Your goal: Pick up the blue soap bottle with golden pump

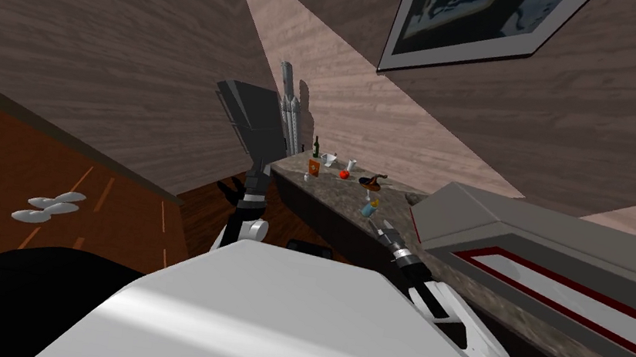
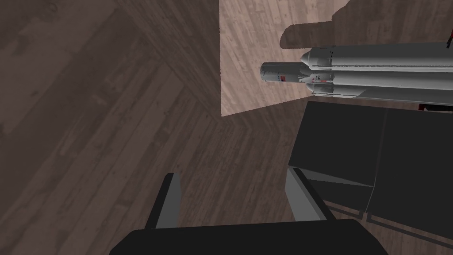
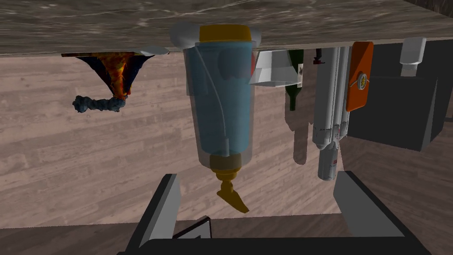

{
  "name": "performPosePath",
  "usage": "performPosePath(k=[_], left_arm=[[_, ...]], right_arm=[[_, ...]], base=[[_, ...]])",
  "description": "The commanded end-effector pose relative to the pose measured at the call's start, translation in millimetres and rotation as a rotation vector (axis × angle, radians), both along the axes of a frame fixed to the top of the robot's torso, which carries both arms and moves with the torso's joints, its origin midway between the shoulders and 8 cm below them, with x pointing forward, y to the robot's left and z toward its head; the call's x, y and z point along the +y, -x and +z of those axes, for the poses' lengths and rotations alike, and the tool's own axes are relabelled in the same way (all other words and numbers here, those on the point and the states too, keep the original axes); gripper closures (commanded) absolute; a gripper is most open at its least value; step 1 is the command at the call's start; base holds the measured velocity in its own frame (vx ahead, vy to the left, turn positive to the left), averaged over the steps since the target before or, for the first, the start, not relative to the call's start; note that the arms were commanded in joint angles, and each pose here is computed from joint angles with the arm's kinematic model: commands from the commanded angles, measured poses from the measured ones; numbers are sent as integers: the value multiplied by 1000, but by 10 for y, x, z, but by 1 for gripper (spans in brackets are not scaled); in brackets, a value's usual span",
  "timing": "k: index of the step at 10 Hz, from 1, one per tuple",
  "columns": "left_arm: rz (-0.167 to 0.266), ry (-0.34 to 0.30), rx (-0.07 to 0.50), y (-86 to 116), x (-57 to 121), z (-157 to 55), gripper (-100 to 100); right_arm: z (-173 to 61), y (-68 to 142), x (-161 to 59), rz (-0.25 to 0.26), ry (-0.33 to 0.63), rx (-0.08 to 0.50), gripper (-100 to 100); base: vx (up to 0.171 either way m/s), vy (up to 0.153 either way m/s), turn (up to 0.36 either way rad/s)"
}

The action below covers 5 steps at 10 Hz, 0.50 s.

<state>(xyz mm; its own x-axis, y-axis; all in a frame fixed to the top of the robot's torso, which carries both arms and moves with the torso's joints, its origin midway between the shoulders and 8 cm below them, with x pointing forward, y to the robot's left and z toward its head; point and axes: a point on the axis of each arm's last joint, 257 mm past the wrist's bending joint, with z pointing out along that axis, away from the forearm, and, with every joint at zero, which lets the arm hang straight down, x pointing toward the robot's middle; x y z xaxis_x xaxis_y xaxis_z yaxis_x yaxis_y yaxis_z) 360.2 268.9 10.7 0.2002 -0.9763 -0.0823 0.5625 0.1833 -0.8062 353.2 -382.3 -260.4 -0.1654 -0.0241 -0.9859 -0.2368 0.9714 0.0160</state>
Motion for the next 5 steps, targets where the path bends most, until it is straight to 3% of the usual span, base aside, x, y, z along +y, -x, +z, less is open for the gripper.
performPosePath(k=[1, 4, 5], left_arm=[[0, 0, 0, 0, 0, 0, 0], [0, 0, 0, 0, 0, 0, 0], [0, 0, 0, 0, 0, 0, 0]], right_arm=[[-38, -6, -127, -4, 46, 18, -100], [-24, -39, -352, -5, 134, 36, -100], [-22, -18, -310, -5, 116, 34, -100]], base=[[53, 36, 72], [103, 31, 117], [68, 12, 30]])
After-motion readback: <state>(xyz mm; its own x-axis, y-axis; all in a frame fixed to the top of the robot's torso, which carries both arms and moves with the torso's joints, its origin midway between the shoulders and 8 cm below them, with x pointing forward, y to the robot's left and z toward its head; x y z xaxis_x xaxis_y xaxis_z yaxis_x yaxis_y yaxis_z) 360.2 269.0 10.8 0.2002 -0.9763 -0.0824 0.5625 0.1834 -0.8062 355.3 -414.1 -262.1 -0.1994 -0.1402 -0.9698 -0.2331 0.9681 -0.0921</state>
